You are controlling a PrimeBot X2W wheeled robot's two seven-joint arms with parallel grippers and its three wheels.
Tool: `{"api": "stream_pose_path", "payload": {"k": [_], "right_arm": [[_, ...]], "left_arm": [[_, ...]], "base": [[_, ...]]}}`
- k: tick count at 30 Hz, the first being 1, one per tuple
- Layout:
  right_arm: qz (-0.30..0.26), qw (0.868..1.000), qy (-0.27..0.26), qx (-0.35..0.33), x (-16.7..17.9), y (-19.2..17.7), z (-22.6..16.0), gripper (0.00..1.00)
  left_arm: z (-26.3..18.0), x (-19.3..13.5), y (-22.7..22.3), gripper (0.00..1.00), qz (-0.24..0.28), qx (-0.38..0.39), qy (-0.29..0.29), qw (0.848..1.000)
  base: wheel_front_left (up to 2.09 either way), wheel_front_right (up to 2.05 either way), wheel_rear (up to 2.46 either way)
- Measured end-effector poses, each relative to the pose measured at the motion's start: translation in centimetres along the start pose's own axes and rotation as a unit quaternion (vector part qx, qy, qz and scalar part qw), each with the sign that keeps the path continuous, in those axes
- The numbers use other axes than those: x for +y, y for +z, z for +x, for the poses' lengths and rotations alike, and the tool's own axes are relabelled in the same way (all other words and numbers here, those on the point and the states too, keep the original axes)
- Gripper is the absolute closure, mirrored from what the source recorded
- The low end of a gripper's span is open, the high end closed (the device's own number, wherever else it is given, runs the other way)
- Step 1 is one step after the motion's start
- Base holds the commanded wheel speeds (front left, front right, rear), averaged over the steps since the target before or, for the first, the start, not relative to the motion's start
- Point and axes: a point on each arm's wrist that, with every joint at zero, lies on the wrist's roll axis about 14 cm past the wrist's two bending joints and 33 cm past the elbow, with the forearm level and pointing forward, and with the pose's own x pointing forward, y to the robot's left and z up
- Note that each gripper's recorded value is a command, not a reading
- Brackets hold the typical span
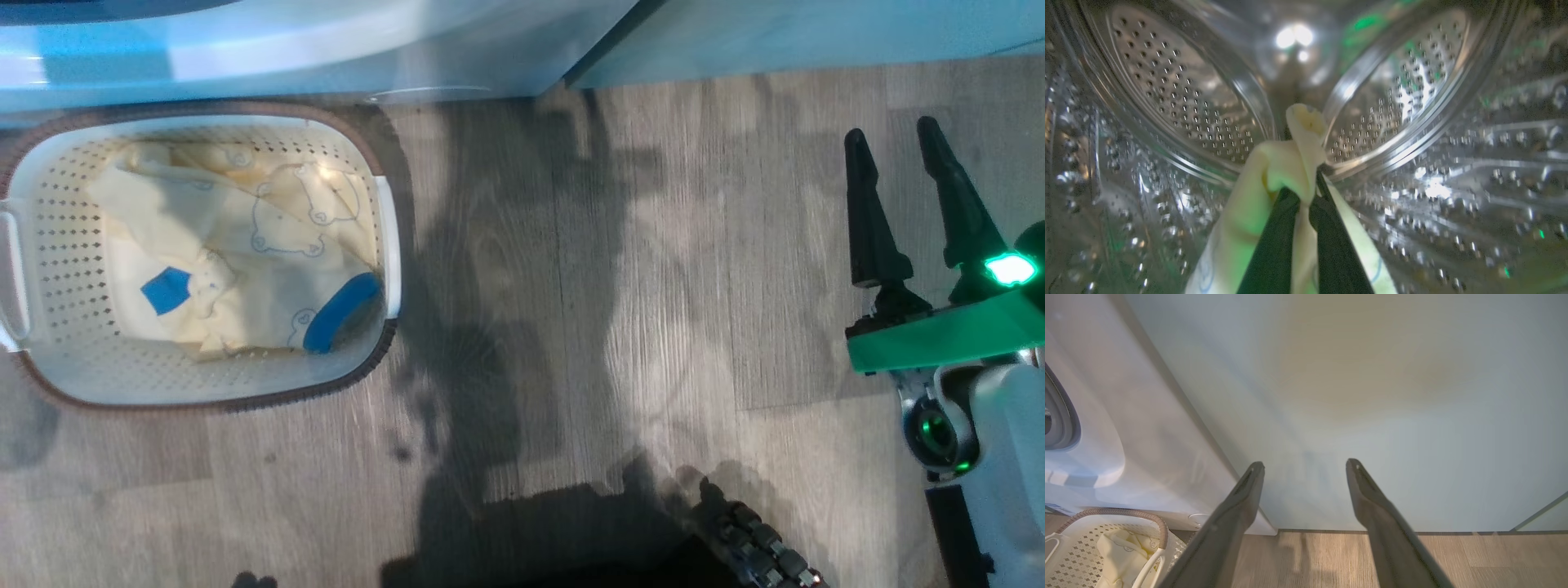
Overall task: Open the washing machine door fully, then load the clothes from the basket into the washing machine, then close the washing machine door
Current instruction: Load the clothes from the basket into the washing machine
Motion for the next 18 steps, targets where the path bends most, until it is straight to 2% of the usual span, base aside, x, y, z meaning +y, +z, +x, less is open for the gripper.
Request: {"api": "stream_pose_path", "payload": {"k": [6,13,18], "right_arm": [[-0.003,1.000,-0.005,0.014,-0.4,-1.1,-0.1,0.00],[-0.005,1.000,-0.001,0.013,-0.3,-1.3,0.8,0.00],[-0.005,1.000,0.000,0.015,-0.3,-1.5,1.0,0.00]], "left_arm": [[1.5,-0.1,1.3,1.00,-0.002,-0.043,0.001,0.999],[2.1,0.0,0.6,1.00,-0.005,-0.051,0.006,0.999],[2.3,0.2,1.8,1.00,-0.017,-0.078,0.012,0.997]], "base": [[0.00,0.00,0.00],[0.00,0.00,0.00],[0.00,0.00,0.00]]}}
